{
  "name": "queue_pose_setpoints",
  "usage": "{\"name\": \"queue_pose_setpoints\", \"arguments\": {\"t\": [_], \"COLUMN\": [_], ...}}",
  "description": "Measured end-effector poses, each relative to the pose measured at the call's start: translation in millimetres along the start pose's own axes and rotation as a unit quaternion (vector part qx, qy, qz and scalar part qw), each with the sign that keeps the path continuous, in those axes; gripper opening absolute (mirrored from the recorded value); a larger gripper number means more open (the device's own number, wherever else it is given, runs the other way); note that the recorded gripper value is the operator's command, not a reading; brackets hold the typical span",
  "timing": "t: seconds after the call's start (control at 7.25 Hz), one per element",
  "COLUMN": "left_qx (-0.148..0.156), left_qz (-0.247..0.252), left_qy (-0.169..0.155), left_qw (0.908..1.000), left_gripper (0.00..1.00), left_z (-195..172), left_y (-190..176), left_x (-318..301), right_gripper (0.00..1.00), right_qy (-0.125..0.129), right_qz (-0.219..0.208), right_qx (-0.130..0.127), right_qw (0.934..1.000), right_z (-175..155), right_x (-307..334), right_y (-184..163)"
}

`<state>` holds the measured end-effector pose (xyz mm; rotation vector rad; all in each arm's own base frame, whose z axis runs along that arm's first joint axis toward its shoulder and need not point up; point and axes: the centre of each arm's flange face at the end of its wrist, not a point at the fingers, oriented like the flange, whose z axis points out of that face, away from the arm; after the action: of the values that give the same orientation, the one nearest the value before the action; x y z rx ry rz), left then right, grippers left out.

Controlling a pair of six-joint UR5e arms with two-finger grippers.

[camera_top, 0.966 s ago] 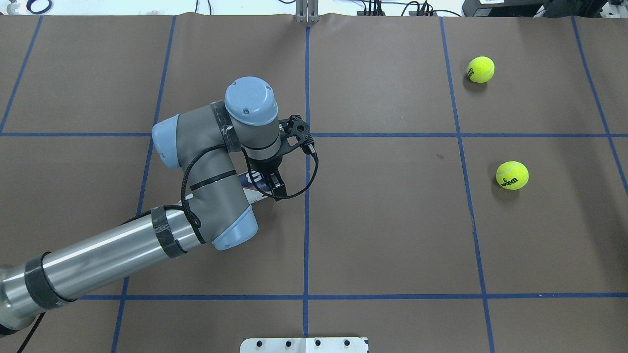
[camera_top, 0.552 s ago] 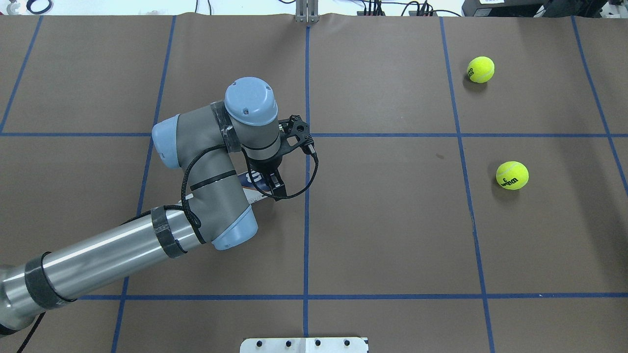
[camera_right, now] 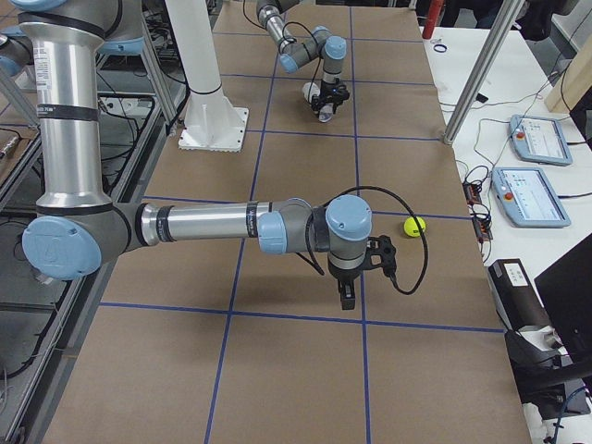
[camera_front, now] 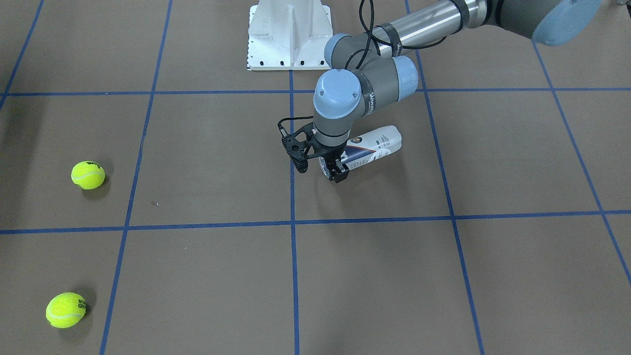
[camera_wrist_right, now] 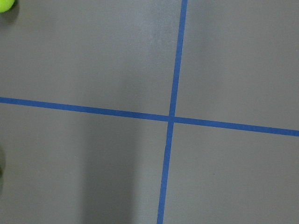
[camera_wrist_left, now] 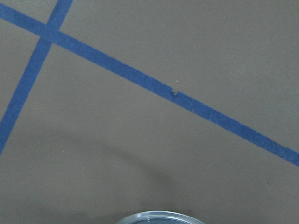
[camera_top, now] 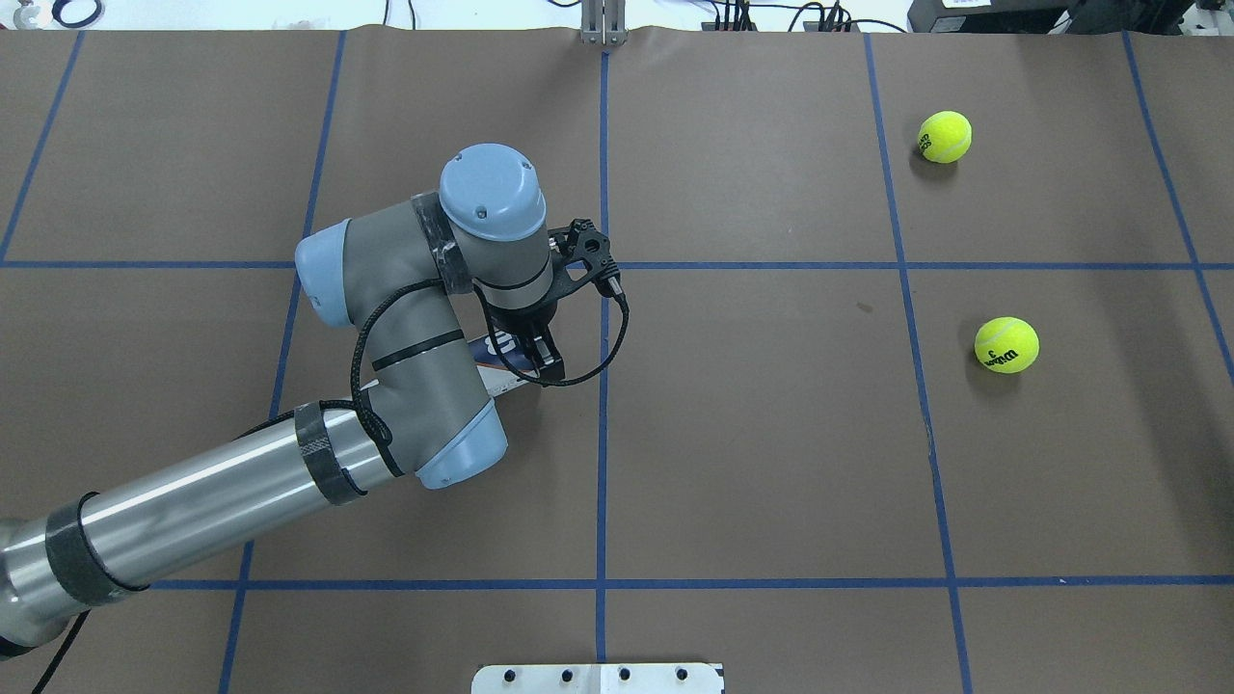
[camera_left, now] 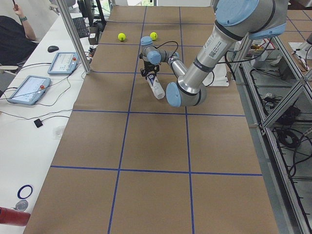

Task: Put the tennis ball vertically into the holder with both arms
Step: 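Close the left gripper around the can's open end, then lift the can with the left gripper and tilt it upright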

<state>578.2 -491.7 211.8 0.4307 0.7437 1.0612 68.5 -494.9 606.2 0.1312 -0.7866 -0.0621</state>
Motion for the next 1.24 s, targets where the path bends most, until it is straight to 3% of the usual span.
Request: {"name": "queue_pose_setpoints", "arguments": {"t": [0.41, 0.69, 0.97, 1.24], "left_qx": [0.044, 0.098, 0.166, 0.262], "left_qz": [-0.001, 0.001, 0.006, -0.013], "left_qy": [-0.018, -0.041, -0.056, -0.046], "left_qw": [0.9989, 0.9943, 0.9844, 0.9638], "left_gripper": [0.69, 0.66, 0.66, 0.66], "left_z": [-58.2, -125.7, -185.2, -209.1], "left_y": [-2.5, 0.3, 3.8, 7.6], "left_x": [-16.9, -32.4, -32.9, -26.9], "right_gripper": [0.99, 0.99, 0.99, 0.99], "right_qy": [0.000, 0.000, 0.000, 0.000], "right_qz": [-0.003, -0.004, -0.004, -0.004], "right_qx": [0.003, 0.005, 0.006, 0.006], "right_qw": [1.0000, 1.0000, 1.0000, 1.0000], "right_z": [-2.6, -5.5, -6.1, -5.9], "right_x": [-2.2, -3.8, -3.9, -3.7], "right_y": [-4.3, -5.7, -5.7, -5.8]}}
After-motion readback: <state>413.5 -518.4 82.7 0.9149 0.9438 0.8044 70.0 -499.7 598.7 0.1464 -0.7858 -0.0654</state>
